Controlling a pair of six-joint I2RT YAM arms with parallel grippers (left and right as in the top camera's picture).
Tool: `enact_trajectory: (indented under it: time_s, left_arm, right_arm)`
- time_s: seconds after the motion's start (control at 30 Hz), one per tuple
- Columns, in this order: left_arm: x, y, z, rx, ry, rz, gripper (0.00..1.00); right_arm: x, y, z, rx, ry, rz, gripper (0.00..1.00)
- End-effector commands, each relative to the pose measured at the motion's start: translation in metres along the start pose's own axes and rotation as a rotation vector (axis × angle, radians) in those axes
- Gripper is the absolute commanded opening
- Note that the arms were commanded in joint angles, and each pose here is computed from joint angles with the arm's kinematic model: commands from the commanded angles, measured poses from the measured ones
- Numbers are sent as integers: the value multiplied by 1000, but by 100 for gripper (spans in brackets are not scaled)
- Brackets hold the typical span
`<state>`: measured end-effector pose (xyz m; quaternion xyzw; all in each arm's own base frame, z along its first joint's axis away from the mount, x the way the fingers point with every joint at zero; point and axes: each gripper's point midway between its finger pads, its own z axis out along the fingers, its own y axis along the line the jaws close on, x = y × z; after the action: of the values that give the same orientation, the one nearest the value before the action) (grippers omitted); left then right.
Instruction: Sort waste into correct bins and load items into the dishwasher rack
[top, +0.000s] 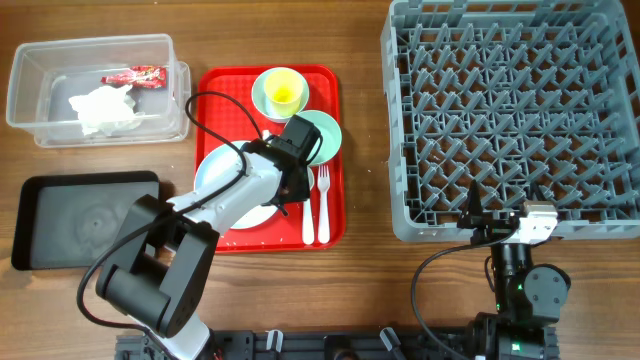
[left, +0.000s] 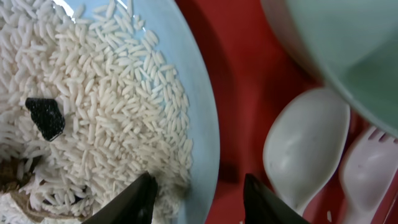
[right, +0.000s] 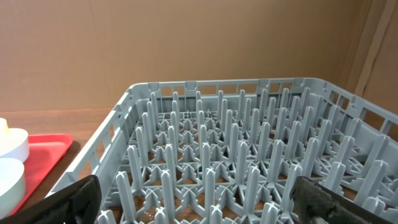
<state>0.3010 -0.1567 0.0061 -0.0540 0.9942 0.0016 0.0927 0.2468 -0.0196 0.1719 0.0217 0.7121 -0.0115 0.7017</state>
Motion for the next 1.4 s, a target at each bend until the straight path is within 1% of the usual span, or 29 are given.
enact_trajectory:
  time_s: [0.0,0.1,0.17,0.27,0.3,0.43,0.5,0.57,0.73,0.8,0.83,0.87,1.07,1.37]
  left_arm:
    - [1,2,4,-15,-1,14,43]
    - [2,3,4,-16,1,14,40]
    - [2,4,4,-20,3,15,35]
    - [-1,10,3,-57,-15,16,34]
    - [-3,12,2,-69,-22,16,31]
    - [-8,20,0,-117,-51,18,25]
    - [-8,19,0,-116,-51,18,17]
    - [-6,17,0,-115,-51,27,15]
    - [0,3,-2,-103,-60,69,15]
    - [-1,1,-4,-110,-73,81,12]
    - [-2,0,-5,-116,-81,84,9]
    - [-3,1,-5,-121,-86,86,4]
    - [-7,4,-8,-142,-101,86,4]
    - [-25,-1,-30,-163,-128,82,4]
  right_arm:
    - [-2,-2,0,11,-8,-13,100]
    - [-2,-2,0,11,-8,-13,100]
    - [-2,-2,0,11,-8,-13,100]
    - [-2,-2,0,11,-8,-13,100]
    - [-2,-2,0,11,-8,-13,100]
    - [-2,-2,0,11,-8,-13,100]
    - [-2,-2,0,11,-8,-13,100]
    - [-2,-2,0,11,-8,-13,100]
    - [-2,-2,0,11,-8,-13,100]
    - [-2,-2,0,11,-8,-13,100]
    - [-2,-2,0,11,-8,-13,100]
    - [-2,-2,0,11,-8,-13,100]
    - [-2,-2,0,11,-8,-13,100]
    - [-2,-2,0,11,-8,-13,100]
